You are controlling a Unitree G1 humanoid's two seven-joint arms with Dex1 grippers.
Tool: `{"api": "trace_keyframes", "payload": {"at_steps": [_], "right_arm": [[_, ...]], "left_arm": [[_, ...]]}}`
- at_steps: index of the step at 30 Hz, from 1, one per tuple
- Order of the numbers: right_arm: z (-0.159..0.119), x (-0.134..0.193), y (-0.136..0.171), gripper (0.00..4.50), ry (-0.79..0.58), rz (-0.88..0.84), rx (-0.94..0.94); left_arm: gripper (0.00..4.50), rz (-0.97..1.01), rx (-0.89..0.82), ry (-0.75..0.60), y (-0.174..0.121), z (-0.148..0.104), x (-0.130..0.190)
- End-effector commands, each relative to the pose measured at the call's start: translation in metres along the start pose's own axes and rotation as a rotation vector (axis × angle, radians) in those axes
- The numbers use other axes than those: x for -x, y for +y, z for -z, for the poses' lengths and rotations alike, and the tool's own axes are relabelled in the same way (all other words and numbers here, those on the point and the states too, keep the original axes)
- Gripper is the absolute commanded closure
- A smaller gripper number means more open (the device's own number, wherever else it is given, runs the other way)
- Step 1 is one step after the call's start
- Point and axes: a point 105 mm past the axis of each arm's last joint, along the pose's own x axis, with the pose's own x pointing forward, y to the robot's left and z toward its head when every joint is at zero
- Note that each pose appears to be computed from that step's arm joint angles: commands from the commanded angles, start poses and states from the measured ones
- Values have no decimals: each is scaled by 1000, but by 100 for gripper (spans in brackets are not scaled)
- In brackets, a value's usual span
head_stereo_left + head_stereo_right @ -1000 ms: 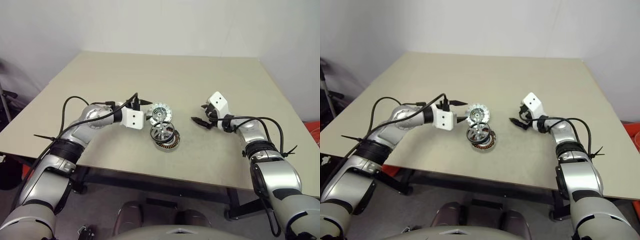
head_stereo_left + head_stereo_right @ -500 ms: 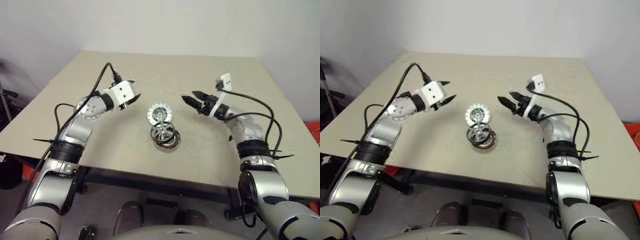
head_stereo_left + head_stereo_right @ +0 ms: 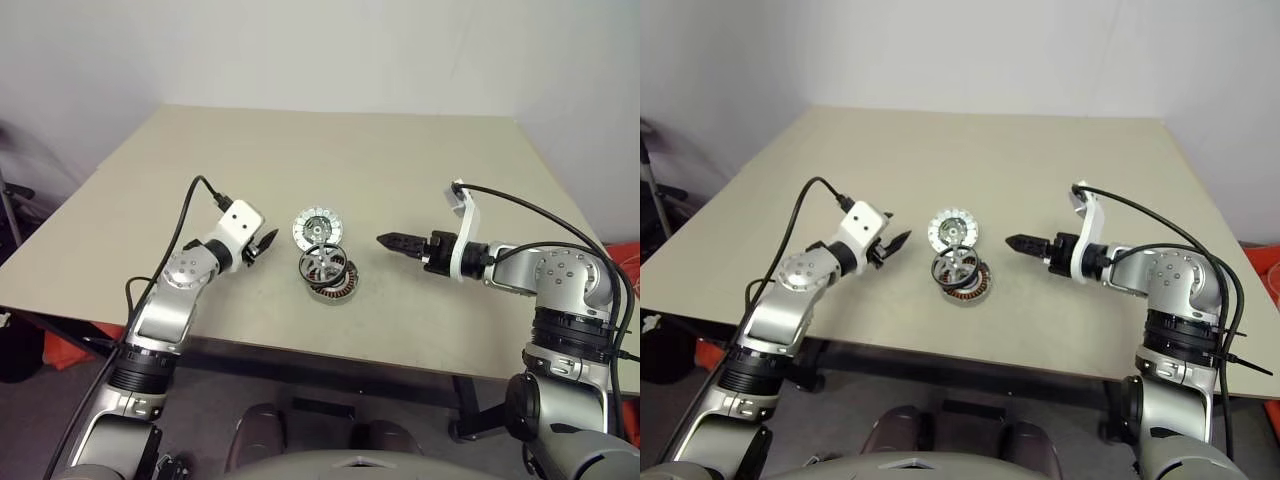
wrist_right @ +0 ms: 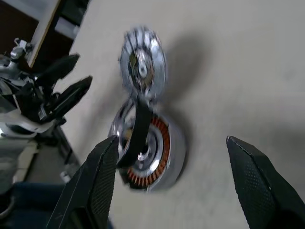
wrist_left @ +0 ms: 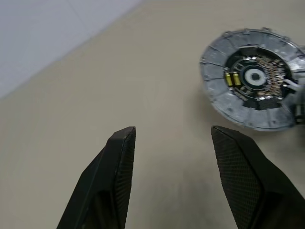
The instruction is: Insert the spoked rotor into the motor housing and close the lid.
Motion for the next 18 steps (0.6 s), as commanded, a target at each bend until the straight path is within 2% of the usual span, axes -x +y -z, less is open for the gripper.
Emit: {"api": "trace_keyframes", "payload": {"at_steps": [1,5,18], "right_arm": [[-1,-3,8,47,4,-19,-24],[7,-16,7,47,15,-15,-93],[13,-27,54,47,57,-191,-56]], "left_arm": [[182,-40,-21,-54,4,-18,0],[182,-45,-27,-56,0,-20,-1],[182,-61,-53,-29,3,-14,3]]}}
